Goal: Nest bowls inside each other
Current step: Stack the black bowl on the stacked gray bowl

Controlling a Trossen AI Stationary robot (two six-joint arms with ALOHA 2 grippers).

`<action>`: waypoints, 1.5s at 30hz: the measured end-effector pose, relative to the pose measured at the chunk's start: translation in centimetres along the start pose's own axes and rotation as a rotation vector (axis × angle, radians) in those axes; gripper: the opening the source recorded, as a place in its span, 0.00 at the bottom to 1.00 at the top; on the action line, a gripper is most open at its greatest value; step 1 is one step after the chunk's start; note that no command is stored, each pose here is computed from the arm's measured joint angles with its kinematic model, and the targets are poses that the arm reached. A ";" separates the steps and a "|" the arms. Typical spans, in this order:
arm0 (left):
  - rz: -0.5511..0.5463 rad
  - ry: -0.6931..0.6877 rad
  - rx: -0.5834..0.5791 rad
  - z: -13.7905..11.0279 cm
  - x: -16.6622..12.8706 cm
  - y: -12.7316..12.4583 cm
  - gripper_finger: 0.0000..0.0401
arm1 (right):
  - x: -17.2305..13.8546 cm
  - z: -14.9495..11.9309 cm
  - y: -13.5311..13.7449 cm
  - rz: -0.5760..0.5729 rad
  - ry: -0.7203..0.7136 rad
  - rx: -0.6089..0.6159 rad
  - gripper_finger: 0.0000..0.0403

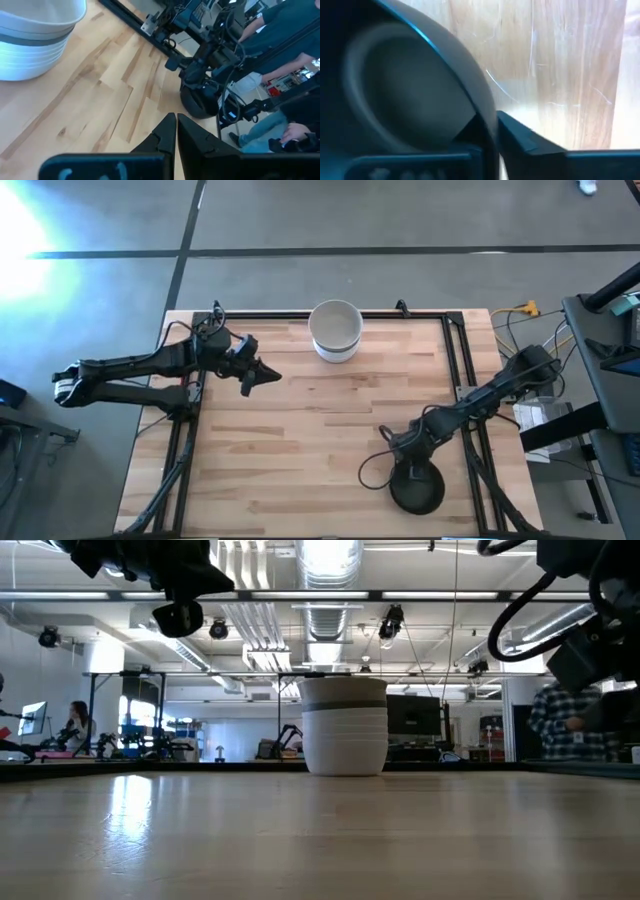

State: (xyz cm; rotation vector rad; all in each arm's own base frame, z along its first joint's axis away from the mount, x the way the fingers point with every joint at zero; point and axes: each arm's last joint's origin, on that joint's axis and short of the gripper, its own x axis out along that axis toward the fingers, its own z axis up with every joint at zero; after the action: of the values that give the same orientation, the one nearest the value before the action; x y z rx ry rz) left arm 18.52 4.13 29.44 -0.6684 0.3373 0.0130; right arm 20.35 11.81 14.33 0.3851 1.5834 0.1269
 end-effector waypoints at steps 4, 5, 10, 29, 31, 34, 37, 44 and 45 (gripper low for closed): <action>0.001 0.000 -0.001 0.0 0.0 0.0 0.00 | -0.3 -0.1 0.1 0.010 -0.011 -0.007 0.03; -0.001 -0.003 0.000 0.0 0.0 0.0 0.00 | -0.4 -0.1 0.1 0.013 -0.016 -0.008 0.03; -0.017 -0.029 0.000 0.3 0.0 -0.2 0.00 | -1.5 -0.1 0.0 0.044 -0.054 -0.008 0.02; -0.023 -0.040 -0.013 0.4 -0.1 -0.3 0.00 | -22.9 5.9 -5.8 0.206 -1.095 0.046 0.02; -0.023 -0.040 -0.013 0.4 -0.1 -0.3 0.00 | -25.2 6.9 -7.5 0.212 -1.180 0.070 0.02; -0.023 -0.041 -0.011 0.4 0.0 -0.3 0.00 | -28.0 8.6 -10.4 0.190 -1.244 0.139 0.02; -0.014 -0.048 -0.010 0.4 0.0 -0.2 0.00 | -30.2 10.7 -13.3 0.172 -1.268 0.204 0.02; -0.029 -0.083 0.004 0.7 -0.1 -0.4 0.00 | -32.3 16.1 -18.6 0.013 -1.042 0.286 0.02; -0.033 -0.089 0.007 0.8 -0.1 -0.5 0.00 | -32.3 16.8 -19.6 -0.008 -1.002 0.309 0.02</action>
State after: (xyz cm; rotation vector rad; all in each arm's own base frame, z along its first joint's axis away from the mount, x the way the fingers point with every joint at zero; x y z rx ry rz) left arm 18.76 4.25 30.34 -0.6647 0.2401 0.0099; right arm 33.79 -19.45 37.84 0.5657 0.6054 -0.2895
